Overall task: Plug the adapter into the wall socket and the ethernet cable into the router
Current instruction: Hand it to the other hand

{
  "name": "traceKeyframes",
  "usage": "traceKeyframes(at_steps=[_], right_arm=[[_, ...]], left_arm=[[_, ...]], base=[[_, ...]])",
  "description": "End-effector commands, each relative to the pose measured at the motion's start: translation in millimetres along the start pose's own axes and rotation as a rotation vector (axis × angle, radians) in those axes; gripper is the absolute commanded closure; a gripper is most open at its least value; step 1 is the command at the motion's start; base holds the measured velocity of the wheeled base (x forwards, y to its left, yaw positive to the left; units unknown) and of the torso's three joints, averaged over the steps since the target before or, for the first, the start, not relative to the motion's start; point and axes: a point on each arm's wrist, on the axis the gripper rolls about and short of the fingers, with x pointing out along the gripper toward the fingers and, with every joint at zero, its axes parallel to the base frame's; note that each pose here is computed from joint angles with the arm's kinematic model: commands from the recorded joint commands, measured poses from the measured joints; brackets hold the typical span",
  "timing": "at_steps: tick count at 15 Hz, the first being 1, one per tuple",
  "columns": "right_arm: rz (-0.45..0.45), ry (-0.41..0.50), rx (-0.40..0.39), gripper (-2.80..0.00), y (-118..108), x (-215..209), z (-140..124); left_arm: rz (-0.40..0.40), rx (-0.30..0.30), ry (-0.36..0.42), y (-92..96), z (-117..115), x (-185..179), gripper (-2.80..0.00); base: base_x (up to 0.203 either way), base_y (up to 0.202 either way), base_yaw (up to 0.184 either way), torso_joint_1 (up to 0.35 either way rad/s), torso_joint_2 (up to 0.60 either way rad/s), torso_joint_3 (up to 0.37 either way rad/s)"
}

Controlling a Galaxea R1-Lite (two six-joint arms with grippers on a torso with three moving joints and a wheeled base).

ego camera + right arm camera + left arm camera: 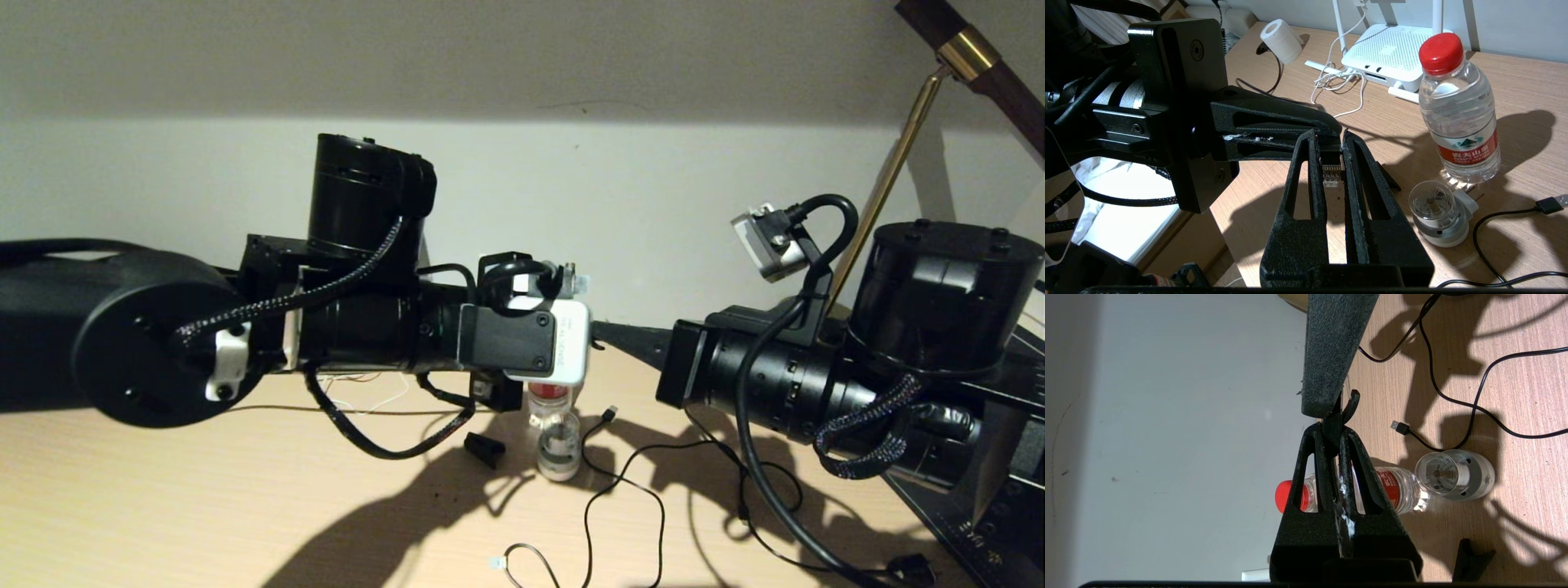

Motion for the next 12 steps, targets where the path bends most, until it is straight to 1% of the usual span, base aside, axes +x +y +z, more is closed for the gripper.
traceKeyframes(at_steps=[1, 2, 6, 8, 10, 11, 12], right_arm=[[0.002, 0.001, 0.003, 0.00, -0.2, 0.8, -0.8], [0.001, 0.002, 0.003, 0.00, -0.4, 1.0, -1.0], [-0.002, 0.008, 0.005, 0.00, -1.3, 1.7, -2.7], [-0.003, 0.015, 0.005, 0.00, -1.8, 3.0, -4.5], [-0.004, 0.014, 0.005, 0.00, -2.2, 2.9, -4.3], [-0.004, 0.014, 0.005, 0.00, -2.2, 2.9, -4.3], [-0.006, 0.017, 0.005, 0.00, -2.6, 3.2, -5.1]], left_arm=[[-0.001, 0.008, -0.002, -0.4, 0.1, -0.2, 0.00], [-0.004, 0.007, -0.001, -1.6, -0.2, -0.4, 0.00], [0.023, 0.010, -0.010, -2.1, -0.3, 1.2, 0.00], [0.031, -0.003, -0.011, -1.1, -0.3, 0.5, 0.00], [0.031, -0.003, -0.011, -1.1, -0.3, 0.5, 0.00], [0.027, -0.015, -0.010, -2.5, -0.7, 0.4, 0.00], [0.030, -0.023, -0.012, -3.6, -0.7, 0.9, -2.80]], base=[[0.000, 0.000, 0.000, 0.000, 0.00, 0.000], [0.000, 0.000, 0.000, 0.000, 0.00, 0.000], [0.000, 0.000, 0.000, 0.000, 0.00, 0.000], [0.000, 0.000, 0.000, 0.000, 0.00, 0.000], [0.000, 0.000, 0.000, 0.000, 0.00, 0.000], [0.000, 0.000, 0.000, 0.000, 0.00, 0.000], [0.000, 0.000, 0.000, 0.000, 0.00, 0.000]])
